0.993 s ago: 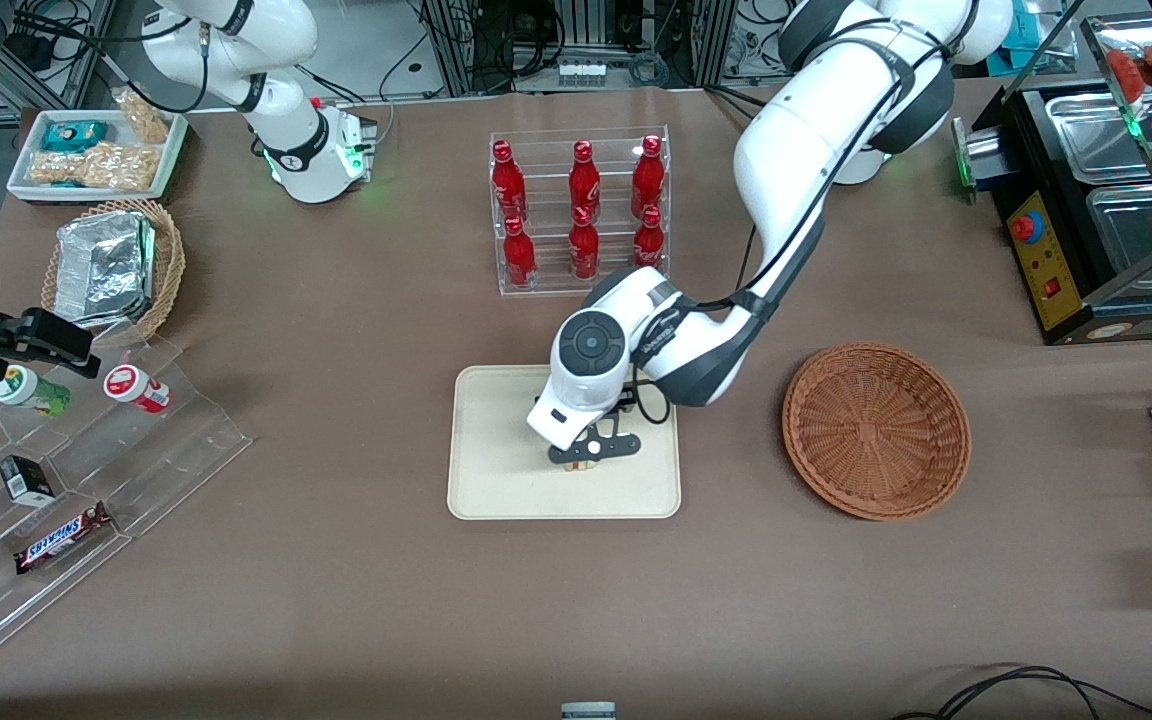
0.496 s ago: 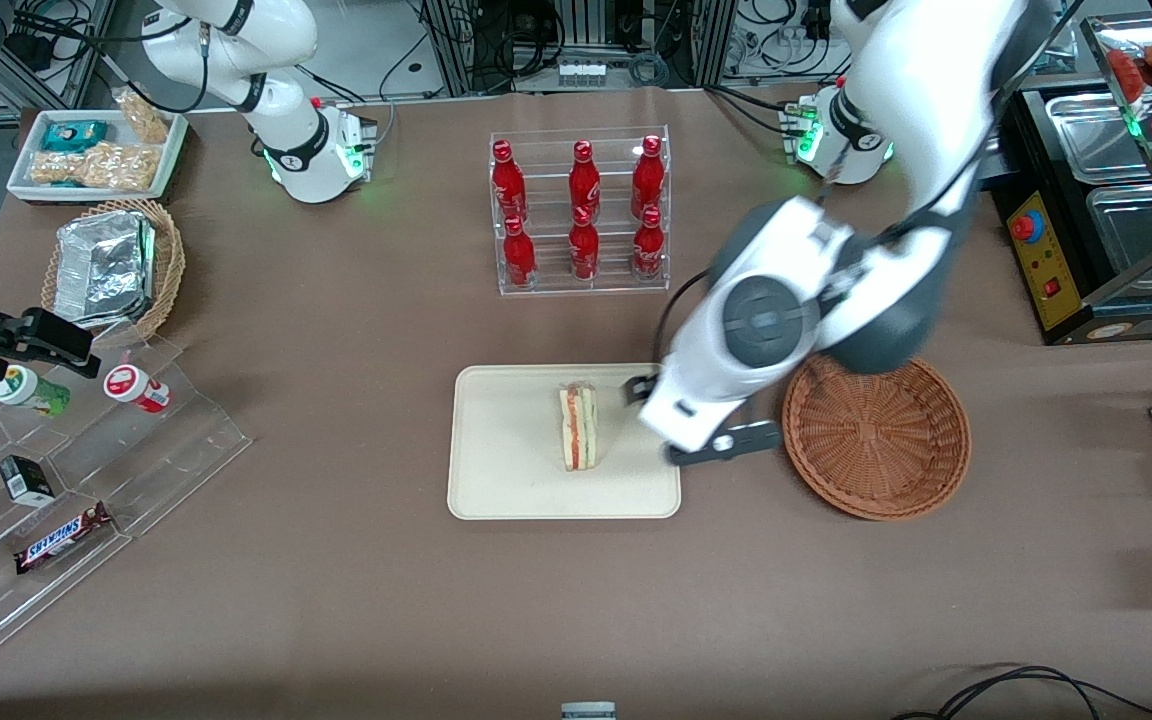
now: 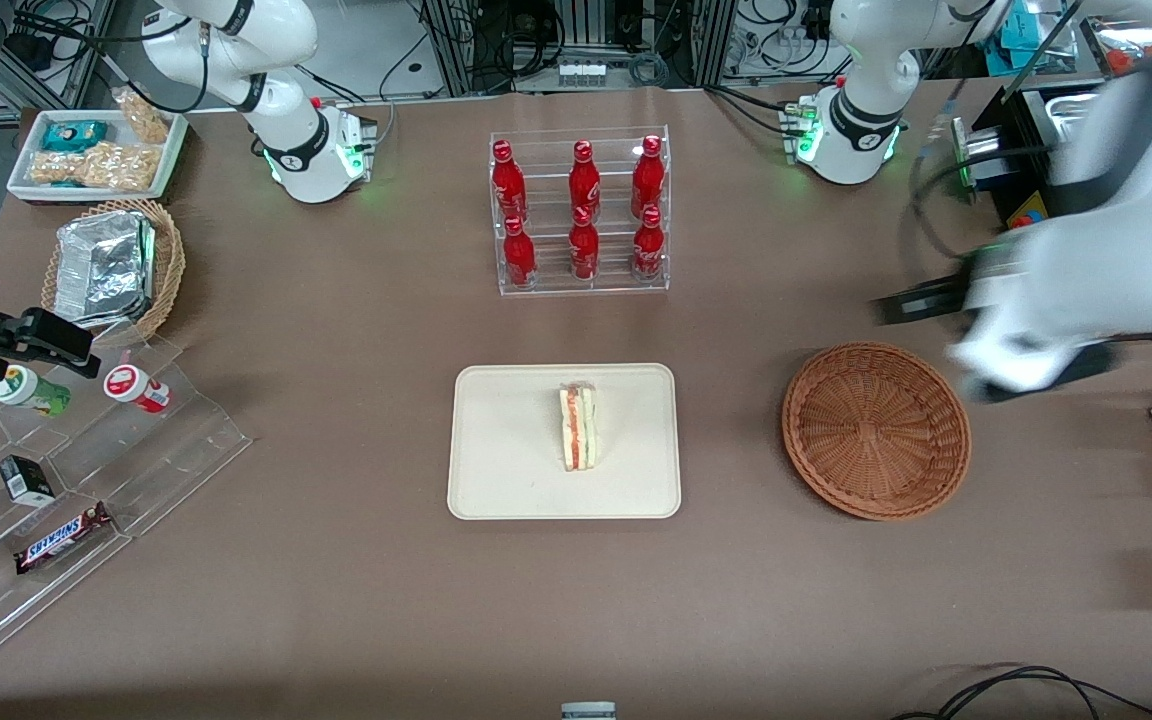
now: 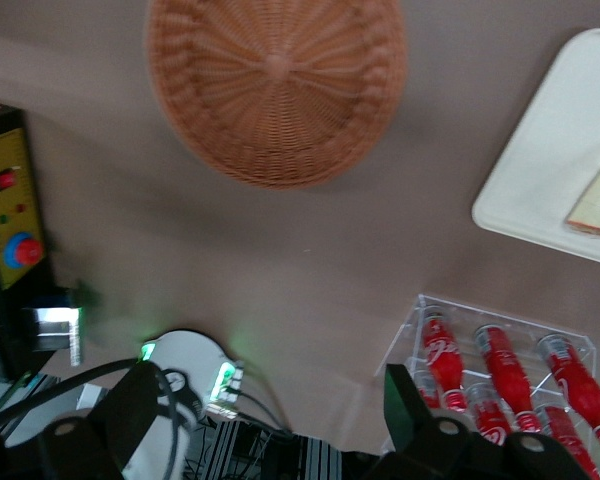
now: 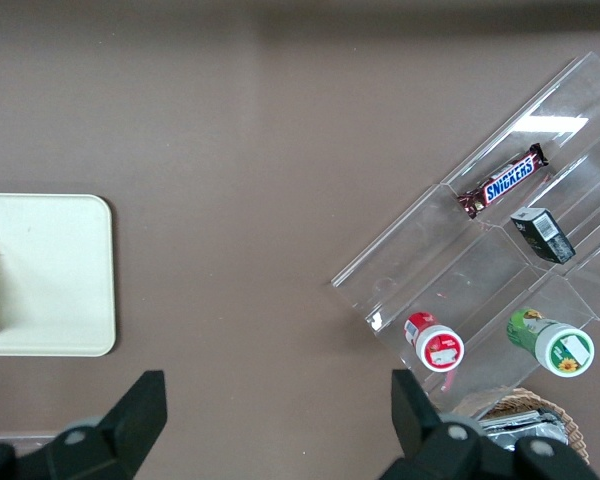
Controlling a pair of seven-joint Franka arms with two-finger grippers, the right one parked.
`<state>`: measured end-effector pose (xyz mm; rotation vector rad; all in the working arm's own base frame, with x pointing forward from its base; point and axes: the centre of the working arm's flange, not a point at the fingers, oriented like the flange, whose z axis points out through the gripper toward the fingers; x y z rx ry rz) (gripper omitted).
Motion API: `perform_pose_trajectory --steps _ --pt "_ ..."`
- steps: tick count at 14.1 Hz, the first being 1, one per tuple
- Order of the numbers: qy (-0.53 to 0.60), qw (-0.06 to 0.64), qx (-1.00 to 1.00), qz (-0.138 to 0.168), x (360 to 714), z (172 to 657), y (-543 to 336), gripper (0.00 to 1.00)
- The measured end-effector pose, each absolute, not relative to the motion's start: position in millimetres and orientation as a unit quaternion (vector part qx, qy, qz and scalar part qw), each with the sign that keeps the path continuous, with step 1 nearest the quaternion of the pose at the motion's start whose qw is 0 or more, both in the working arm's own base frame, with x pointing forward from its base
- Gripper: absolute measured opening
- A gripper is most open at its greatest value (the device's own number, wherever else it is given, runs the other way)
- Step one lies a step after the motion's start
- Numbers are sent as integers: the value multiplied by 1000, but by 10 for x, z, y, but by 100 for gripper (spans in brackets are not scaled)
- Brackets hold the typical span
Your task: Place sandwich from basket to tray
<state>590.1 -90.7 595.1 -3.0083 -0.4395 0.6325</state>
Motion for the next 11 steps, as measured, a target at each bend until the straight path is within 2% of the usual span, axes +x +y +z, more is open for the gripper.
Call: perform_pose_trajectory --steps 2,4,7,11 --pt "-161 22 -966 200 5799 6063 -425 100" --pt "-172 45 -965 192 5669 6052 -338 100" --pt "-170 67 -971 156 5462 5883 -430 100" --pt "-79 67 -983 148 5349 5855 -196 100"
